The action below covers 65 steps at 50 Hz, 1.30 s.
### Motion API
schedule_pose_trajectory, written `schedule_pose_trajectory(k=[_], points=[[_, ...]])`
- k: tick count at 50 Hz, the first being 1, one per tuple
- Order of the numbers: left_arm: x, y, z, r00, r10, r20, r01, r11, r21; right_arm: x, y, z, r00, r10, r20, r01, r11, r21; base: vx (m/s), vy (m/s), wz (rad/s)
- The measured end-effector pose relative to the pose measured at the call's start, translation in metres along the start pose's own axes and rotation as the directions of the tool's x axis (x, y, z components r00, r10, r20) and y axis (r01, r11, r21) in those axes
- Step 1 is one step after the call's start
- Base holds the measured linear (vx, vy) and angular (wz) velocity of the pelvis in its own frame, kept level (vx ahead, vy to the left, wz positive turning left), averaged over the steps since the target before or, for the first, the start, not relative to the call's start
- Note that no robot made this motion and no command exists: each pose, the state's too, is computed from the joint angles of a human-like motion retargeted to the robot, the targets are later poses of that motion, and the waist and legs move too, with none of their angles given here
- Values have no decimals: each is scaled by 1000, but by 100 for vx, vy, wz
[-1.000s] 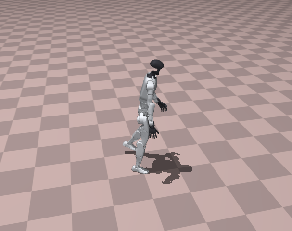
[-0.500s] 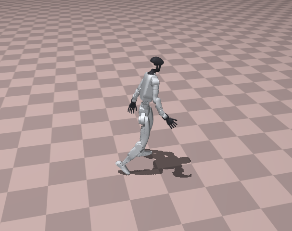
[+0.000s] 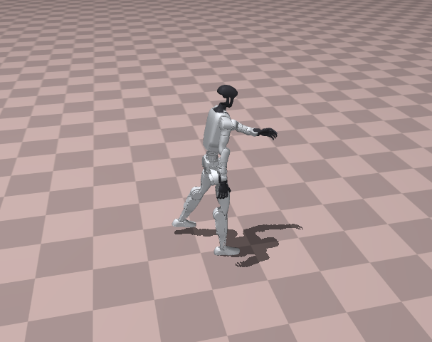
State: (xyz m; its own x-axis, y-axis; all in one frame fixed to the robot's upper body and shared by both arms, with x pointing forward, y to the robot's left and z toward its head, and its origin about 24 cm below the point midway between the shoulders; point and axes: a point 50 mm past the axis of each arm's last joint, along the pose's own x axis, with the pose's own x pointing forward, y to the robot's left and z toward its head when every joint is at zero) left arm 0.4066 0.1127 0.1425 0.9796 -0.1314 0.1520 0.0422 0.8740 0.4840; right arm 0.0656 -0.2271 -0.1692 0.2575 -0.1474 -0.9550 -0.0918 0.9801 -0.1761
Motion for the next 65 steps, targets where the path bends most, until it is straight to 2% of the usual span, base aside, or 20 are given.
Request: schedule_pose_trajectory(k=[2, 5, 9, 12, 15, 16, 20, 22, 27, 31, 35, 40, 45, 50, 55, 60, 65], points=[[-10, 1, -13, 999, 26, -23, -28, 995, -96, 2, -10, 33, 996, -45, 76, 44, 999, 19, 51, -19, -42], [-40, -7, -59, 988, -22, -153, -5, 985, -172, 1, -22, 80, 978, -99, 184, 90, 994, 55, 47, -15, -36], [-114, -21, -145, 896, -108, -430, 59, 990, -126, -14, -34, 153, 886, -195, 422, 144, 978, 150, 46, -6, -52], [-195, -33, -207, 717, -138, -683, 77, 990, -119, -37, -37, 205, 749, -273, 603, 155, 958, 242, 46, 3, -59], [-291, -41, -247, 457, -126, -881, -45, 985, -164, -64, -39, 239, 581, -372, 724, 138, 921, 363, 45, 9, -33], [-318, -41, -254, 361, -130, -923, -83, 982, -171, -72, -37, 250, 544, -363, 756, 113, 925, 363, 42, 8, -84], [-410, -36, -261, 50, -122, -991, -241, 962, -130, -97, -33, 277, 418, -346, 840, 47, 932, 360, 40, 16, -64], [-446, -35, -257, -41, -126, -991, -276, 955, -110, -98, -32, 275, 404, -328, 854, 45, 939, 340, 42, 23, -28], [-490, -34, -248, -97, -187, -978, -244, 957, -159, -73, -30, 241, 509, -252, 823, 88, 966, 241, 45, 26, -15], [-481, -26, -251, -31, -217, -976, -179, 962, -208, -40, -28, 182, 677, -220, 702, 102, 973, 207, 44, 28, 11], [-440, -12, -261, 45, -171, -984, -100, 979, -175, -13, -19, 106, 848, -200, 490, 122, 975, 186, 38, 22, 29], [-338, 8, -266, 257, -93, -962, -29, 994, -103, -2, 0, 20, 978, -80, 195, 58, 992, 113, 37, 12, 85], [-209, 26, -233, 574, -73, -816, 12, 997, -81, -5, 16, -27, 997, 81, 8, -81, 996, 39, 36, 3, 89], [-100, 38, -163, 834, -35, -550, 38, 999, -6, -6, 13, -33, 996, 93, -6, -92, 995, 39, 38, -2, 53], [-41, 39, -95, 951, 7, -309, 21, 996, 86, -4, -2, -13, 998, 2, 67, -5, 999, 46, 45, -8, 52], [-35, 27, -71, 984, 52, -169, -54, 998, -8, -2, -28, 33, 975, -123, 184, 106, 989, 99, 49, -14, 21], [-95, -3, -130, 944, -52, -326, 10, 992, -129, -6, -55, 87, 943, -193, 273, 171, 980, 102, 49, -16, -39]])
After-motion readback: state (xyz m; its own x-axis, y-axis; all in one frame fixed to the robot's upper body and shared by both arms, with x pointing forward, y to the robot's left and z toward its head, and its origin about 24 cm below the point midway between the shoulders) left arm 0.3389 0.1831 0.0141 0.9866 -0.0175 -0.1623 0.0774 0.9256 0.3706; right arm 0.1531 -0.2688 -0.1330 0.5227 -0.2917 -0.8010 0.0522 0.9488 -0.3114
